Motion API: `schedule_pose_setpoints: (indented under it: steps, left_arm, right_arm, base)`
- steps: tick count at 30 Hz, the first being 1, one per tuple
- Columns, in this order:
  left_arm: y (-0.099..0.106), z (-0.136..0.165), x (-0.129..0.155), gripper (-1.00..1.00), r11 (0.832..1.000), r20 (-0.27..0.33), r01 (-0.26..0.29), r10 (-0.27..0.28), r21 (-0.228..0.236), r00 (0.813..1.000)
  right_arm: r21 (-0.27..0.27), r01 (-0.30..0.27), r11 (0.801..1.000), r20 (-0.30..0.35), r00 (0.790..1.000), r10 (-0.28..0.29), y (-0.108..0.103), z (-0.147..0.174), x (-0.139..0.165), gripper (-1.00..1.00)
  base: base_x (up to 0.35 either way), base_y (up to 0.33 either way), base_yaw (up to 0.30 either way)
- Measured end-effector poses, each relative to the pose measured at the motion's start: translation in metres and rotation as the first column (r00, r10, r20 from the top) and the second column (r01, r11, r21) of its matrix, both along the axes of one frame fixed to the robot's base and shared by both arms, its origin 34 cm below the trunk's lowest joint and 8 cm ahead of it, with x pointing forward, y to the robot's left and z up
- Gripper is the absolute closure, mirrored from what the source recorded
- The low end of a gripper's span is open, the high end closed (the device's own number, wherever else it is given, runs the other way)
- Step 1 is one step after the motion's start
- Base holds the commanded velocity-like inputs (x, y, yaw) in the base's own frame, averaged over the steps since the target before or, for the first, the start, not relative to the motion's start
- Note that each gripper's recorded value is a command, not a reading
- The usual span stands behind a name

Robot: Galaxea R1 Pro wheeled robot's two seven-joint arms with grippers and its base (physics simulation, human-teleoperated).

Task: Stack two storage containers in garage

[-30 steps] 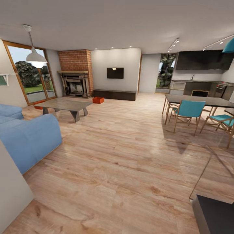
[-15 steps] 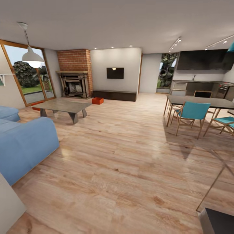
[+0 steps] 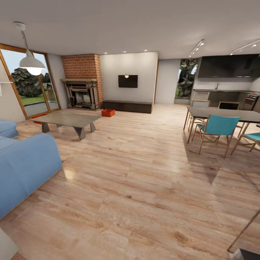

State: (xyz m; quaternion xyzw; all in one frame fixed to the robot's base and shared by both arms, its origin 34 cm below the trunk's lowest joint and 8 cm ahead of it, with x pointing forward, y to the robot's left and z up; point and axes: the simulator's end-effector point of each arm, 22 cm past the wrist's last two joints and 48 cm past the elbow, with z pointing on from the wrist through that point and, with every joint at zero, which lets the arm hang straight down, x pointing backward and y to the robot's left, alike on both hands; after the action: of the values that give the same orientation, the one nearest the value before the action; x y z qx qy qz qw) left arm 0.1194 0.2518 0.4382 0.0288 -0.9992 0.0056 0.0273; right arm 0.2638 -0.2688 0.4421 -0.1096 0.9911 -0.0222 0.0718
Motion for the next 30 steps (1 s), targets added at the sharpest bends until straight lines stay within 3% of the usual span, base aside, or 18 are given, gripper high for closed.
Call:
schedule_pose_setpoints:
  steps: [30]
  left_arm:
    - [0.0001,0.0,0.0,-1.0,1.0,0.0,-0.001,0.001,0.001,1.0]
  right_arm:
    - [-0.002,-0.001,1.0,0.004,1.0,0.001,-0.0013,0.0002,0.001,-1.0]
  base:
    - [0.322,0.0,0.0]
